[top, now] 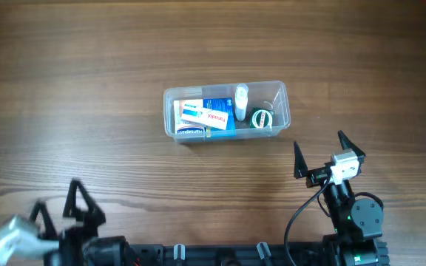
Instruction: Pack container
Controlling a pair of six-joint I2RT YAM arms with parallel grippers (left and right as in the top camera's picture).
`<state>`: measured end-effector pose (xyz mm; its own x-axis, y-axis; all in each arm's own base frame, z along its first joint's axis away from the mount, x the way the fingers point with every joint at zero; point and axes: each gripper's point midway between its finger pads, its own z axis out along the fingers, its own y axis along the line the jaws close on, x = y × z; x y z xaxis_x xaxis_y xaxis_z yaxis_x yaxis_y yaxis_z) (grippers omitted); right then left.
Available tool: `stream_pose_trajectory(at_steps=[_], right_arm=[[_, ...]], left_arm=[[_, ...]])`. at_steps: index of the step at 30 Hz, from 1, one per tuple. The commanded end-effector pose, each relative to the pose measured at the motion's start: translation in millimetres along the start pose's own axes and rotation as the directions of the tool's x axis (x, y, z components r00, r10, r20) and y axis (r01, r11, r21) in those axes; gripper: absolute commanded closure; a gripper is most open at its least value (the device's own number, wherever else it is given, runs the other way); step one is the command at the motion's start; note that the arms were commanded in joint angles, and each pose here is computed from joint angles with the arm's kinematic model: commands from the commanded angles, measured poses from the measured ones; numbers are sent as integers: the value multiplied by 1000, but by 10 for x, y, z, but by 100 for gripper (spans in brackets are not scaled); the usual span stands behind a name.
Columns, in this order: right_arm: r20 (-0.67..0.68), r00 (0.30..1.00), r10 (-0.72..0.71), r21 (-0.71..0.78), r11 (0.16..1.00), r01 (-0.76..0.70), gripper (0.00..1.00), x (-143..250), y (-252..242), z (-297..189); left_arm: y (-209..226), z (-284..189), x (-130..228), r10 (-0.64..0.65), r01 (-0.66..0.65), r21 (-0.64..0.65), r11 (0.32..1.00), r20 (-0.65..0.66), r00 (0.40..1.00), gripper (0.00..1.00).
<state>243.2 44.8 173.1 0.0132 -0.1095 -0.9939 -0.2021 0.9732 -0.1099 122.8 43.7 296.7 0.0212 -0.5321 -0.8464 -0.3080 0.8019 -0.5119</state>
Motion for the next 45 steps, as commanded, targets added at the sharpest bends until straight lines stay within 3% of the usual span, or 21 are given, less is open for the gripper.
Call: stream_pose_trajectory(at_steps=[1,11,22,32,45], right_arm=[[10,1000,-15,15,1000,14,0,-21,-32,-6],[10,1000,-15,15,1000,14,0,-21,-32,-6],[10,1000,-15,16,1000,15,0,-21,-33,-6],[10,1000,-15,15,1000,14,0,-21,-32,-6],[10,1000,-15,15,1000,15,0,-21,-32,-6]], left_arm=[[-146,362,199,-3,4,104,995,-6,1000,0],[-395,1038,755,48,-87,392,916,109,993,0],[-264,1132,988,333,-365,330,871,151,931,0],[-23,1203,1241,376,-370,263,891,28,926,0],[66,1262,1378,376,-366,252,896,9,926,0]])
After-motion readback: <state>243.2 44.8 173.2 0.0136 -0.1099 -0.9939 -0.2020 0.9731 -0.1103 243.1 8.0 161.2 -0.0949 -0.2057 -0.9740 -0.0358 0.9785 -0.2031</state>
